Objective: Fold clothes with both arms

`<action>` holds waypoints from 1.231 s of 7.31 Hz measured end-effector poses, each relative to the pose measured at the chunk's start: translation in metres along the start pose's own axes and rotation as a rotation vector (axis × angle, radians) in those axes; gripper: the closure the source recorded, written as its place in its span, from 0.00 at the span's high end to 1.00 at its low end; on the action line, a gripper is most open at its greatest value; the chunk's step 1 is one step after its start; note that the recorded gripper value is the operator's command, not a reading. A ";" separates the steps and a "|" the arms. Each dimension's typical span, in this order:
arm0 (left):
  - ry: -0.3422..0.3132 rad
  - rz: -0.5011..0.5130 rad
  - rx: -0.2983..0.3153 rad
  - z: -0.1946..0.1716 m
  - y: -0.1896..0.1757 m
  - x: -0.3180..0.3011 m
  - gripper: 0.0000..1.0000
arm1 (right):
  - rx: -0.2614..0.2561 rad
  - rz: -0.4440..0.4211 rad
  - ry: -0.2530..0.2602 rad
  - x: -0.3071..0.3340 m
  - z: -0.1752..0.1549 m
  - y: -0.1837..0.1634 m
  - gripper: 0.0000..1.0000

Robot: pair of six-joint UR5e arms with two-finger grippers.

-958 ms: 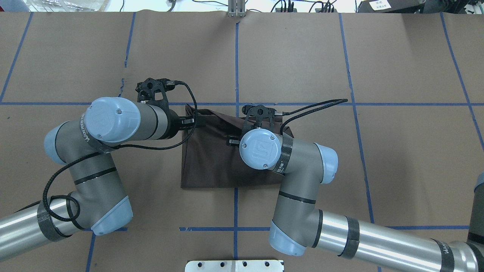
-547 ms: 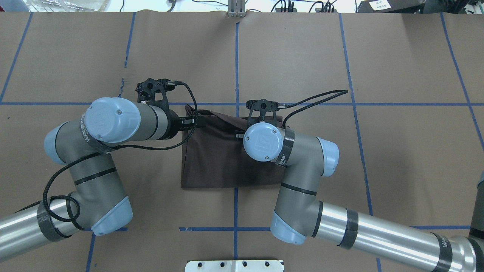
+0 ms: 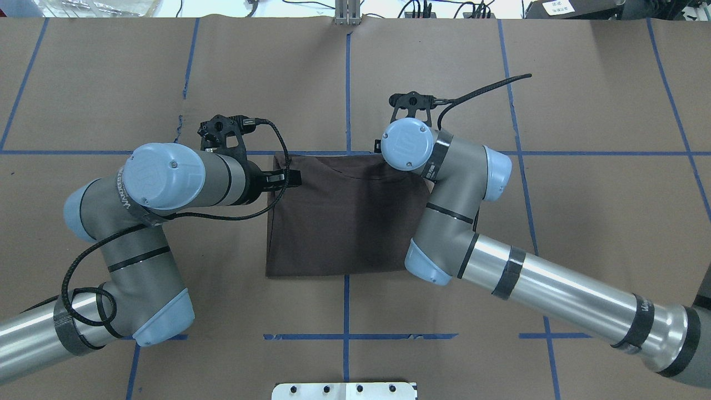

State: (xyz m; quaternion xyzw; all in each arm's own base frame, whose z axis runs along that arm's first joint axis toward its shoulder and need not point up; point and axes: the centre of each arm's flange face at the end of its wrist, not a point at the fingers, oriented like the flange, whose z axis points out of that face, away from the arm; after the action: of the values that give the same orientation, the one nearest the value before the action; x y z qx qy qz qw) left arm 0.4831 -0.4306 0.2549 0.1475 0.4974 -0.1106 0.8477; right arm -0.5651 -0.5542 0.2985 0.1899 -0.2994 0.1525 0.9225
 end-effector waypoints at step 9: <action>-0.183 0.016 0.053 0.090 -0.049 -0.010 1.00 | -0.098 0.055 -0.150 0.027 -0.023 -0.064 1.00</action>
State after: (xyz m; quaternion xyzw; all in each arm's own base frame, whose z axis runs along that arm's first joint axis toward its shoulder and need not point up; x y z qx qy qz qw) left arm 0.5348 -0.5084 0.2984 0.1629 0.4138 -0.1301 0.8862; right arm -0.5076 -0.5962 0.2811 0.1472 -0.3797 0.1486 0.9011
